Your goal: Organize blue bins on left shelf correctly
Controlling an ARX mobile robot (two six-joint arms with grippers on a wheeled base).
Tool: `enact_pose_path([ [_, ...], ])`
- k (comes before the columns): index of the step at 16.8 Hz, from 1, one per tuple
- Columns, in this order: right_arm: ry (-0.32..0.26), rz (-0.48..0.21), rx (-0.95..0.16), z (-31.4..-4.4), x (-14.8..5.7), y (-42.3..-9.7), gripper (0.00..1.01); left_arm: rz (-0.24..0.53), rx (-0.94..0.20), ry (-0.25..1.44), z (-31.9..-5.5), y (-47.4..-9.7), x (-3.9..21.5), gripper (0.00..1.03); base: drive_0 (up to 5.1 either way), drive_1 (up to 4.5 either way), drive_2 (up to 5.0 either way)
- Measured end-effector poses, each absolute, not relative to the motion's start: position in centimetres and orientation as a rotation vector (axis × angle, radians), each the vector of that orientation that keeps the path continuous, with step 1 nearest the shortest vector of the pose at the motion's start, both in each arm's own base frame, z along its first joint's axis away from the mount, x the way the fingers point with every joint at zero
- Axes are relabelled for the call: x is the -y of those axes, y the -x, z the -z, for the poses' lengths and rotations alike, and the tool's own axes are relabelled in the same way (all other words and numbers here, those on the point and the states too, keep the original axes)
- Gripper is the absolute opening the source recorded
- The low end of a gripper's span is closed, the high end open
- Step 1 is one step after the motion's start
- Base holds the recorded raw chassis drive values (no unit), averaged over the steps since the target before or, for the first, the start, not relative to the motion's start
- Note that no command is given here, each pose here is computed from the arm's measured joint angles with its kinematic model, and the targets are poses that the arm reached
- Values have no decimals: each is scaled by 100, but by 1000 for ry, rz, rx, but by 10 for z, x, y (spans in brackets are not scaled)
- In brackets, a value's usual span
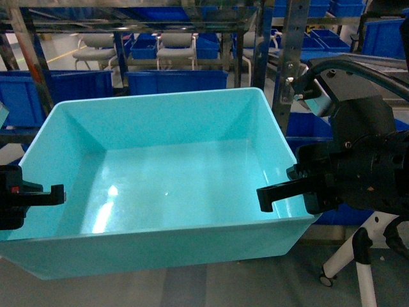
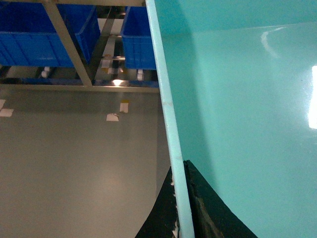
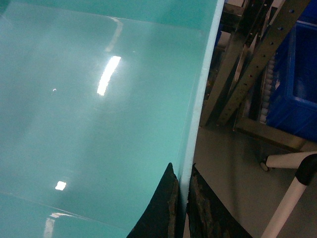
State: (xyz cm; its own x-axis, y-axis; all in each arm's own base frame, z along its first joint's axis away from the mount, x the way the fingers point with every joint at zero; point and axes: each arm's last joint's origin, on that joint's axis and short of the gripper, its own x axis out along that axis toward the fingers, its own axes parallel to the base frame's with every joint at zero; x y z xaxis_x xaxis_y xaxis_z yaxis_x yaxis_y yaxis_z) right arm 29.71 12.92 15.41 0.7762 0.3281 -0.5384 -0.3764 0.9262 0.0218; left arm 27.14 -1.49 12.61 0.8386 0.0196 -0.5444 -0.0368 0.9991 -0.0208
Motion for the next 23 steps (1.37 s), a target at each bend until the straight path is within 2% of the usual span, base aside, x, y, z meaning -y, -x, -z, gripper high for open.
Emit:
enact_pose_path([
  [8, 88, -381, -562, -155, -129, -297, 3, -34, -574, 30, -126, -271, 15, 2, 2, 405, -401],
  [23, 86, -379, -564, -154, -128, -298, 3, -31, -575, 30, -126, -271, 15, 2, -275, 510, -199],
])
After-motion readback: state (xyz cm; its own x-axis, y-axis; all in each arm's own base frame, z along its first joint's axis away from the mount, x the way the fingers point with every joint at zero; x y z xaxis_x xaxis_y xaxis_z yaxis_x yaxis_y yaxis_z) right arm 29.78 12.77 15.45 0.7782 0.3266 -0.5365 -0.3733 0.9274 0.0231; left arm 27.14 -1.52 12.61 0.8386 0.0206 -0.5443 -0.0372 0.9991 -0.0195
